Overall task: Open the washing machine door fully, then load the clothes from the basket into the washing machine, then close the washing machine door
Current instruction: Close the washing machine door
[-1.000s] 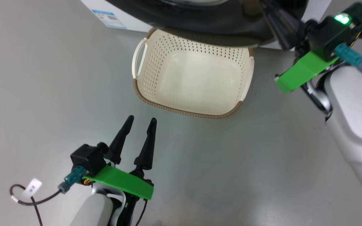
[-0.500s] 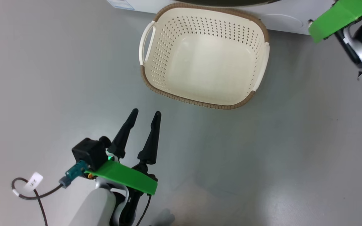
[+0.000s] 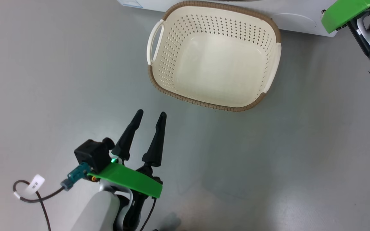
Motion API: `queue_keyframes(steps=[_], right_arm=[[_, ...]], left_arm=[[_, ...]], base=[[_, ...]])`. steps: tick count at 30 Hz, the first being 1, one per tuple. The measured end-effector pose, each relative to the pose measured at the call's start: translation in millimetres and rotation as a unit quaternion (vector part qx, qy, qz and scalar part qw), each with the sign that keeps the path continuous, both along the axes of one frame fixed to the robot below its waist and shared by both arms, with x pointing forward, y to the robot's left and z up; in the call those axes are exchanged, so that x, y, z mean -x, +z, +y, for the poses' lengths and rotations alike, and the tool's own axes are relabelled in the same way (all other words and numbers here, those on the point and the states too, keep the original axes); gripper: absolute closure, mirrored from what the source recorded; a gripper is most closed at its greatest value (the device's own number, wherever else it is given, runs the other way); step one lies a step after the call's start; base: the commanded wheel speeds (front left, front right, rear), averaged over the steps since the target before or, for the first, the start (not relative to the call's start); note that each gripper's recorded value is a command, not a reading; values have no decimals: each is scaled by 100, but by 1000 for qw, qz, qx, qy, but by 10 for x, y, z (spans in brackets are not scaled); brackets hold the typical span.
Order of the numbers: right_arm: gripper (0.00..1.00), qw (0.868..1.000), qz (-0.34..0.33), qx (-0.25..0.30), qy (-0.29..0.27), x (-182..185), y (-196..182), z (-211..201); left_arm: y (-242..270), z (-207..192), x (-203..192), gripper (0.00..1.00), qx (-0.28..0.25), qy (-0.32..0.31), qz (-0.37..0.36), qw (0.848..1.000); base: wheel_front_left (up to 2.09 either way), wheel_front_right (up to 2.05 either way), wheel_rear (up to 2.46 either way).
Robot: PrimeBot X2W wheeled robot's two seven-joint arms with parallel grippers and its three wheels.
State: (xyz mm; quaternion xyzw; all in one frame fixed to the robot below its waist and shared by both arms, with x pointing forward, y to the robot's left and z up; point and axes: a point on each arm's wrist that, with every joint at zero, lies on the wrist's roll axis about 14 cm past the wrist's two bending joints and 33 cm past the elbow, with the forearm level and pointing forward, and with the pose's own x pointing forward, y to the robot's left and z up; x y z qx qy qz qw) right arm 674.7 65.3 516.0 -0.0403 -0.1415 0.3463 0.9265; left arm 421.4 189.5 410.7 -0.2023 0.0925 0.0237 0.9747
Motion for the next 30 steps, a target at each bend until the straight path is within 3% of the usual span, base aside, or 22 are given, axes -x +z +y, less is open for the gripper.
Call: queue_keyframes(steps=[15,24,30], right_arm=[[100,1000,1,5,-14,138,157,-159],[100,999,42,5,-24,661,45,-402],[100,995,81,-23,-47,1157,6,-603]], left_arm=[[193,6,13,0,-1,0,-25,1000],[342,10,203,0,-16,2,-39,999],[436,49,418,0,-22,10,-49,998]], base=[[0,0,0],[0,0,0],[0,0,0]])
